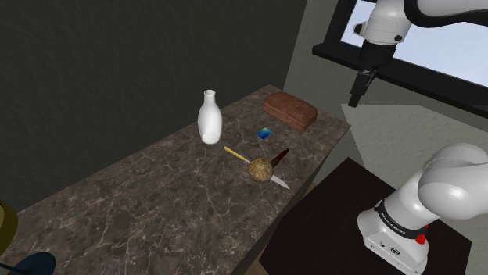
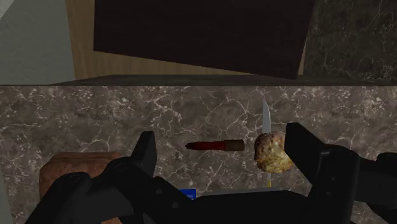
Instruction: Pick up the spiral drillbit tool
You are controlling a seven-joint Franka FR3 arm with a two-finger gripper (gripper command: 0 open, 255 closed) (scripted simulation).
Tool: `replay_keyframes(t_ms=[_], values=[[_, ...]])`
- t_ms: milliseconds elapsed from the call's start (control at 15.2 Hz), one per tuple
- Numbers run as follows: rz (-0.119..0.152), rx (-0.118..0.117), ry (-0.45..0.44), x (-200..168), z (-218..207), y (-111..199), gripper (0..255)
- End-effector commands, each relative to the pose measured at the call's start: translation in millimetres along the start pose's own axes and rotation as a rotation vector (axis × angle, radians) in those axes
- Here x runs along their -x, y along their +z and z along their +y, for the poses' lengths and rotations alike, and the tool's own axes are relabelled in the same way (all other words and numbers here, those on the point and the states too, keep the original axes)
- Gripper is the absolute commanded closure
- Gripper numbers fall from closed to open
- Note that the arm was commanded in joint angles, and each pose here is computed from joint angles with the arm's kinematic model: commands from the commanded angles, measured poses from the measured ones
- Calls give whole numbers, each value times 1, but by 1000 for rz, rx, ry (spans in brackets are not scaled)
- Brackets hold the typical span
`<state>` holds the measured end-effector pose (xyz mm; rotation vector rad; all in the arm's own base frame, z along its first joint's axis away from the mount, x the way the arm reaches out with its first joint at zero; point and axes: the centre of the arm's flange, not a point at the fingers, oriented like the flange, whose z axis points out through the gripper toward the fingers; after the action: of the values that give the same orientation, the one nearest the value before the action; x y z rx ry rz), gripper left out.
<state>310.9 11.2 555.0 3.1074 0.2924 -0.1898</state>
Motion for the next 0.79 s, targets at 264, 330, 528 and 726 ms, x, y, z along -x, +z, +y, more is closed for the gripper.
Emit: replay_keyframes(t_ms=[264,330,528,726], values=[[14,43,-215,-23,3,45,0],[17,53,-269,-29,3,57,0],[28,85,-430,-47,2,90,0],[38,117,-591,-65,0,124,0]])
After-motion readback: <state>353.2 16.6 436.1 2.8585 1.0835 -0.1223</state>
